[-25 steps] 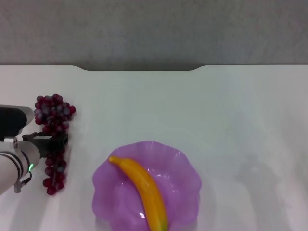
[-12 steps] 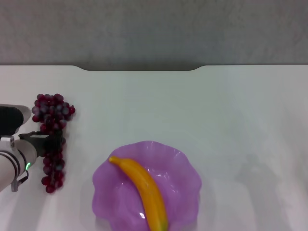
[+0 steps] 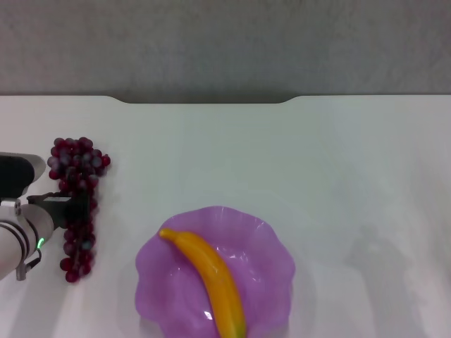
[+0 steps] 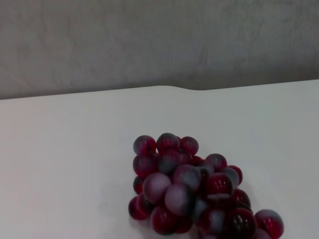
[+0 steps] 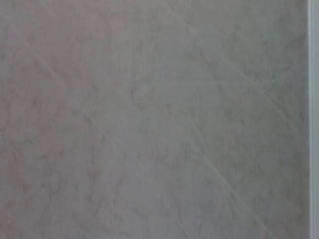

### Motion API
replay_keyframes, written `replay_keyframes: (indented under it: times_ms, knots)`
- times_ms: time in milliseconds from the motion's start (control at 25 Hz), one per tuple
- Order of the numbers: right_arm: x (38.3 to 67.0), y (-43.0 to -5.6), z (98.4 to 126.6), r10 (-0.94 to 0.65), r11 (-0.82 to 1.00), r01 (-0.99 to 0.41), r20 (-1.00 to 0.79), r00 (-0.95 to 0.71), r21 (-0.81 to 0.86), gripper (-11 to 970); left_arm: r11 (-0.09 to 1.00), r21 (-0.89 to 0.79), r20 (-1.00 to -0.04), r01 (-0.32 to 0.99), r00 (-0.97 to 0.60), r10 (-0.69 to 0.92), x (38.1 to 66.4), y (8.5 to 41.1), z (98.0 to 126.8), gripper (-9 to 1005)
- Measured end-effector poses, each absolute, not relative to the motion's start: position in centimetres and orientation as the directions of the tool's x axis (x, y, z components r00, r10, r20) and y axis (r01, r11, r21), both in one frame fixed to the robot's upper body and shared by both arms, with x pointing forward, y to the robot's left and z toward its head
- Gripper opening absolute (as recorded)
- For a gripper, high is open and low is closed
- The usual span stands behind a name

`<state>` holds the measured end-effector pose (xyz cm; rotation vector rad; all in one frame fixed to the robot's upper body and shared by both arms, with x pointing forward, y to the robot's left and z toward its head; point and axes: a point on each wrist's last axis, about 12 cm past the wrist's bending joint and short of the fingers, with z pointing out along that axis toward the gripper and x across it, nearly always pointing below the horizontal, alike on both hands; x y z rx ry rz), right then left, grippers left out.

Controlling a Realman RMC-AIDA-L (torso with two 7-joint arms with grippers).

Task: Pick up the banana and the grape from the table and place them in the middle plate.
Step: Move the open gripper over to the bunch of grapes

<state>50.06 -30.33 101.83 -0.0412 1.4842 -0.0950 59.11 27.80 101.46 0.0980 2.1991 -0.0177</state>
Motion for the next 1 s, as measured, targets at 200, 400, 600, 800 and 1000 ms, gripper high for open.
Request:
replay_keyframes:
  times_ms: [200,400,600,800,1000]
  knots:
    - [50.06,-30.33,101.83,-0.089,0.996,0.038,-0.993,0.084,-0.086,8,0.996,0.031,-0.808,0.083,-0.585,0.074,59.15,27.8,101.5,294]
    - [50.06,-30.33,101.83,-0.089,0.996,0.038,-0.993,0.084,-0.086,8,0.996,0.03,-0.809,0.085,-0.583,0.074,59.2,27.74,101.56,264]
    - [50.06,-30.33,101.83,-0.089,0.996,0.038,-0.993,0.084,-0.086,8,0.996,0.03,-0.809,0.085,-0.583,0.074,59.21,27.73,101.58,245]
    - [50.06,-30.33,101.83,-0.089,0.996,0.038,-0.993,0.084,-0.086,8,0.996,0.029,-0.811,0.087,-0.581,0.074,59.27,27.67,101.65,242]
    - [50.06,-30.33,101.77,-0.089,0.996,0.038,-0.993,0.079,-0.086,8,0.994,0.038,-0.828,0.098,-0.554,0.086,59.63,27.51,102.36,241]
